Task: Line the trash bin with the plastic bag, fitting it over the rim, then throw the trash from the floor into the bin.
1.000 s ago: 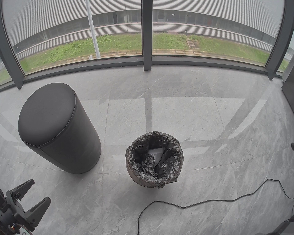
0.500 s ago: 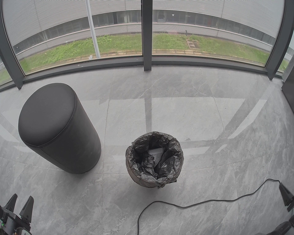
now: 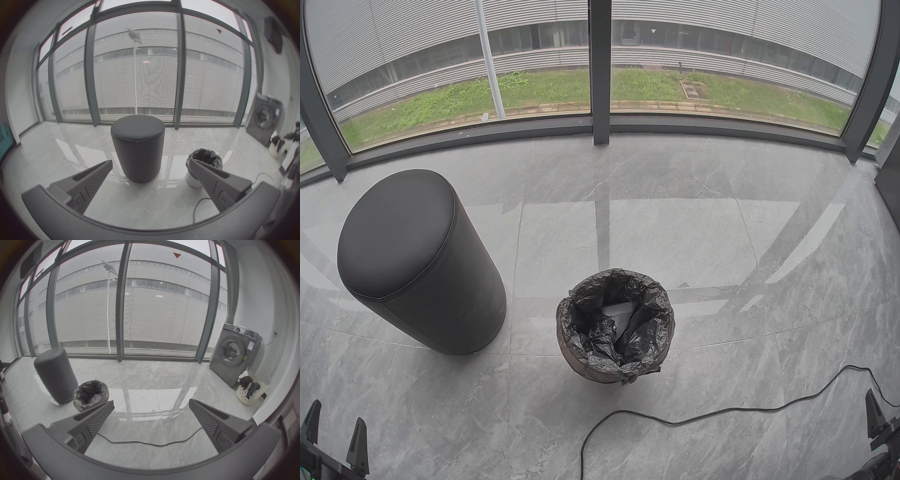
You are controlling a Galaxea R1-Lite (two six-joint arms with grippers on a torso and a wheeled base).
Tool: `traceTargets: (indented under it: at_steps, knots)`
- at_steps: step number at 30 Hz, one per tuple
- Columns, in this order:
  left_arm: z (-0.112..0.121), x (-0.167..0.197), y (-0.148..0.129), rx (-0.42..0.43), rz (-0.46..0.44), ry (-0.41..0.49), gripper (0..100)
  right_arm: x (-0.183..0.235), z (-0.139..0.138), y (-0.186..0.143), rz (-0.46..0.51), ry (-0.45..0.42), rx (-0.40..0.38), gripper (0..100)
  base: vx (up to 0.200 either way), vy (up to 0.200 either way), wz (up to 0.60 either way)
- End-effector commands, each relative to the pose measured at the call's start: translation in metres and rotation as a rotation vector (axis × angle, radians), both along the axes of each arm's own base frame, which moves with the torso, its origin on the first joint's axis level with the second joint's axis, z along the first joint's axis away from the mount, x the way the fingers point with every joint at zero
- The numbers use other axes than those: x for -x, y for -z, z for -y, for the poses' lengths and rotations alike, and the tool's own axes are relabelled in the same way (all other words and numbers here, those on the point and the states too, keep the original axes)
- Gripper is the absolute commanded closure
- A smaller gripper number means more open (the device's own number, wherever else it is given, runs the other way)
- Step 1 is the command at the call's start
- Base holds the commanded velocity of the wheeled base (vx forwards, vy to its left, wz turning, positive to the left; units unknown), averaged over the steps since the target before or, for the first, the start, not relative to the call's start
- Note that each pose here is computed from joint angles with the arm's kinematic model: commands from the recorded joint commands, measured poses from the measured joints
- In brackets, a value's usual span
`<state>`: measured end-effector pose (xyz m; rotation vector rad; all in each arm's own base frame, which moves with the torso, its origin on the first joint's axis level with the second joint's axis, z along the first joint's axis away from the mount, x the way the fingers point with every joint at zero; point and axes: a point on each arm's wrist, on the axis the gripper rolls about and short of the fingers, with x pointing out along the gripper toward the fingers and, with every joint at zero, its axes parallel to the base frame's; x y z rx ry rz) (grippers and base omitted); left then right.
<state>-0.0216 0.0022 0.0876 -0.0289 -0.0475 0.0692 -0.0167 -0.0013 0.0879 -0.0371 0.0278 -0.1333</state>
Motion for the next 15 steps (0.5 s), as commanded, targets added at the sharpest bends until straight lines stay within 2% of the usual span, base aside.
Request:
traceTargets:
  at_steps: [1, 4, 7, 9, 12, 13, 15]
  knots:
    - [-0.001, 0.0017, 0.0043, -0.061, 0.024, -0.064, 0, 0.0008, 0.0013, 0.0046, 0.012, 0.067, -0.045, 0, 0.0, 0.0, 0.0]
    - [-0.003, 0.0021, 0.0041, -0.078, 0.019, -0.159, 0, 0.0009, 0.0016, 0.0047, 0.016, 0.084, -0.078, 0, 0.0, 0.0, 0.0]
    - [-0.0033, 0.0021, 0.0052, -0.054, 0.011, -0.167, 0, 0.0012, 0.0024, 0.0049, 0.017, 0.12, -0.074, 0, 0.0, 0.0, 0.0]
    - [-0.0027, 0.0019, 0.0054, -0.024, 0.01, -0.137, 0, 0.0013, 0.0028, 0.0046, 0.015, 0.138, -0.067, 0, 0.0, 0.0, 0.0]
    - [0.0001, 0.0019, 0.006, 0.081, 0.004, -0.008, 0, 0.0012, 0.0023, 0.0049, 0.004, 0.113, -0.033, 0, 0.0, 0.0, 0.0]
    - [0.0005, 0.0021, 0.0062, 0.081, -0.006, 0.016, 0, 0.0011, 0.0018, 0.0046, 0.0, 0.08, -0.01, 0, 0.0, 0.0, 0.0]
    - [0.0007, 0.0024, 0.0064, 0.044, -0.016, 0.021, 0, 0.0015, 0.0014, 0.0049, 0.004, 0.044, -0.01, 0, 0.0, 0.0, 0.0]
